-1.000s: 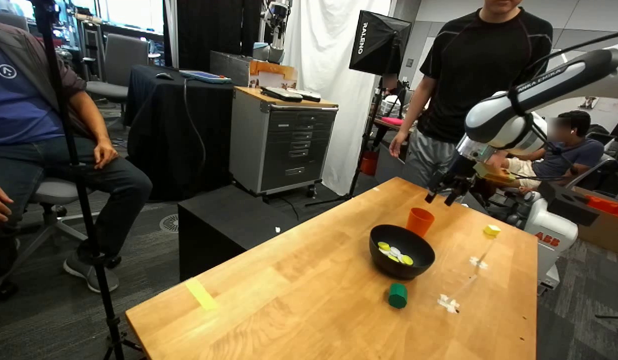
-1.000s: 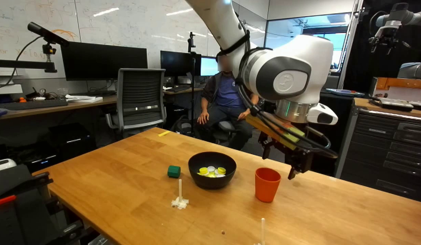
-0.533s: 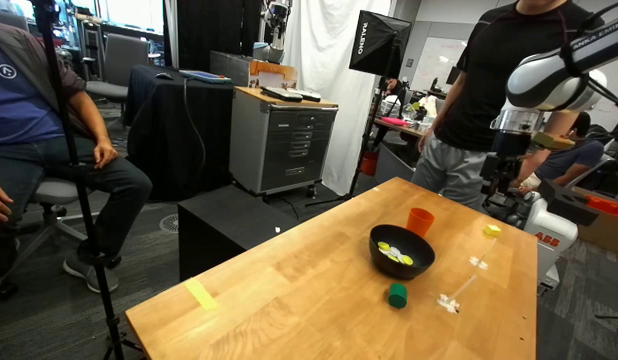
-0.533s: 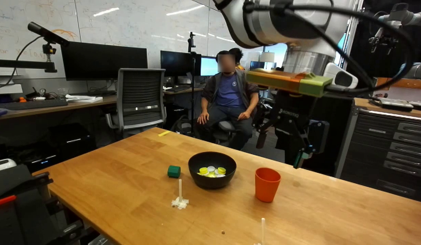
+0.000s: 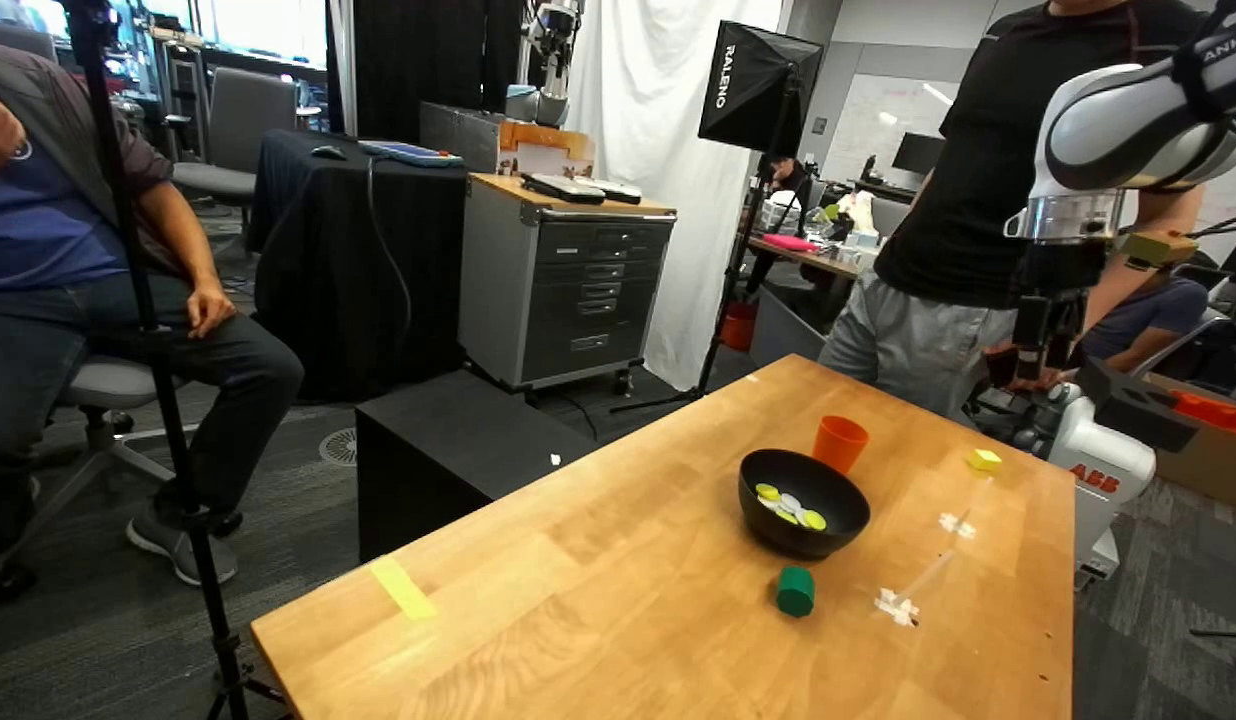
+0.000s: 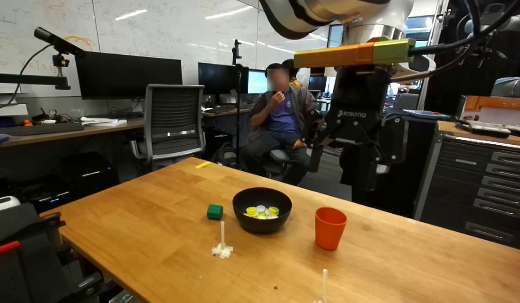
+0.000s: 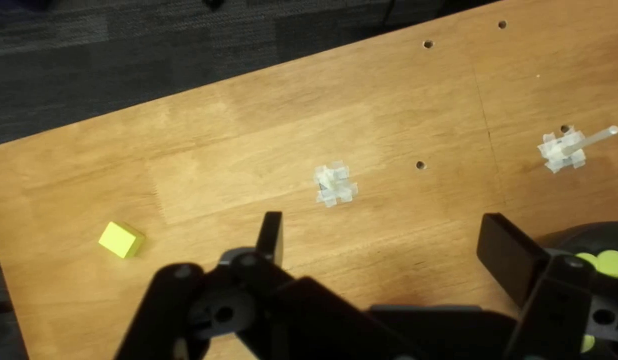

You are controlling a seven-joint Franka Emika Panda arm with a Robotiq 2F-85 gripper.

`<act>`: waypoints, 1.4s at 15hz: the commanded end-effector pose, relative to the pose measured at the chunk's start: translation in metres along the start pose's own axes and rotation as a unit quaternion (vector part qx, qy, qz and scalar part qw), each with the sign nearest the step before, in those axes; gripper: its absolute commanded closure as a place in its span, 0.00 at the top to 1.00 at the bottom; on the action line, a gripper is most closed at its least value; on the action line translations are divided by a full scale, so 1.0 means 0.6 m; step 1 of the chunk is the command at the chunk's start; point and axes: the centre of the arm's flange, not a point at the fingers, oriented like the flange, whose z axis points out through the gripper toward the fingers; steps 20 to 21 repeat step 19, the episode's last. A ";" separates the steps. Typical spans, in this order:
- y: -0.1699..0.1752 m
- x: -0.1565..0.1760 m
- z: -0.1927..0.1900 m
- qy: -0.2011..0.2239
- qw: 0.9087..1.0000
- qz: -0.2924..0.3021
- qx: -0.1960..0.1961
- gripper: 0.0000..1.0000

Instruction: Pour the contents of the orange cup into the black bowl

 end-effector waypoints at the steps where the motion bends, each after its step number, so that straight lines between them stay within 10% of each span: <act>1: -0.052 -0.057 -0.007 0.010 0.998 -0.049 -0.033 1.00; 21: -0.083 -0.053 0.002 0.007 0.997 -0.078 -0.023 1.00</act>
